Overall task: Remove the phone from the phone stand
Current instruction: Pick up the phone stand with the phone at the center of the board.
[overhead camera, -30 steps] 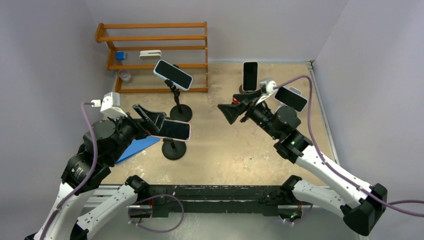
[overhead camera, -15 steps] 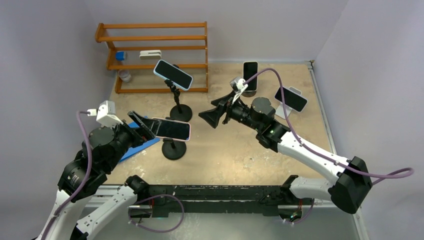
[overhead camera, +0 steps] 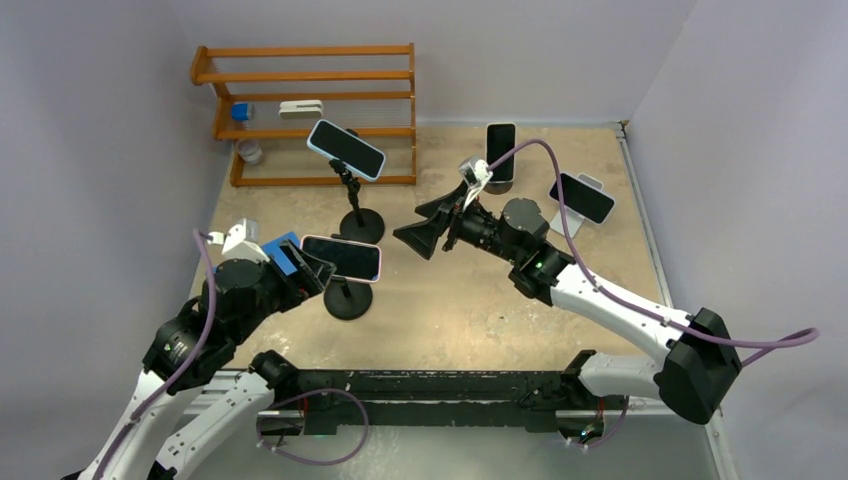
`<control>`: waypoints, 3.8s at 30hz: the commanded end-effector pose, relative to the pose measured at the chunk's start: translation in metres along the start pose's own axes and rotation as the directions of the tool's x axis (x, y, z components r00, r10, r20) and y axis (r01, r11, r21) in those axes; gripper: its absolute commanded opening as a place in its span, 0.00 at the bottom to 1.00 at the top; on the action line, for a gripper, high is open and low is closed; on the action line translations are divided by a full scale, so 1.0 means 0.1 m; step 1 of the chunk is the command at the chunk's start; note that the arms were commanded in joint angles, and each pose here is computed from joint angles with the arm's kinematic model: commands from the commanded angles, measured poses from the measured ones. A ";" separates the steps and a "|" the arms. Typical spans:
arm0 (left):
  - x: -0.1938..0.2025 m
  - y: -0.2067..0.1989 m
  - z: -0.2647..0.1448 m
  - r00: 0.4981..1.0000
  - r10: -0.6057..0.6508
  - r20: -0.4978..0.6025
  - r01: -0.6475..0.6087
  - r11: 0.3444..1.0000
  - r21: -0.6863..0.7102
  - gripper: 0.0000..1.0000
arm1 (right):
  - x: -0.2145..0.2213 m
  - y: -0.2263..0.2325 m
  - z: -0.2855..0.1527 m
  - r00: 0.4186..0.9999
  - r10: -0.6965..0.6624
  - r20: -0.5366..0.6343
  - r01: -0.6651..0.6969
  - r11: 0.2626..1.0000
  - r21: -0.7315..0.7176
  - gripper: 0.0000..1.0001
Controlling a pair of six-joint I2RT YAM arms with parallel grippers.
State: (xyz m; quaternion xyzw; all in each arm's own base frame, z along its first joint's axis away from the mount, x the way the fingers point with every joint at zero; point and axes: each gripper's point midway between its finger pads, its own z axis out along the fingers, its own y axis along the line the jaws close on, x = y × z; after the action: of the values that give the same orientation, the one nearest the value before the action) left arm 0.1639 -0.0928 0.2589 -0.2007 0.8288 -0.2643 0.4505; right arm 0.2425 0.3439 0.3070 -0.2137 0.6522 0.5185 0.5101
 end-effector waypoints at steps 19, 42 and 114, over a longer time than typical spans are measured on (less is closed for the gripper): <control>0.37 -0.30 0.19 0.975 -0.175 -0.134 0.199 0.961 0.191 0.79 | -0.19 0.18 -0.20 0.998 -0.016 0.065 0.018 0.999 -0.029 0.93; 0.33 -0.15 0.25 0.901 -0.427 -0.077 0.433 0.884 0.174 0.56 | -0.15 0.19 -0.29 0.998 0.000 0.063 0.002 1.000 -0.027 0.94; 0.19 -0.44 0.24 0.918 -0.393 -0.053 0.384 0.847 0.366 0.00 | -0.24 0.10 -0.37 0.996 -0.047 0.080 0.043 0.997 0.056 0.94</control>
State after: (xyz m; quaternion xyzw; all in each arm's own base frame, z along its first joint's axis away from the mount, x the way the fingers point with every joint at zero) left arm 0.1762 -0.1372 0.2294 -0.3193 0.7228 -0.4663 0.3977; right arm 0.2269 0.3204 0.3042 -0.1983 0.6620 0.5087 0.5135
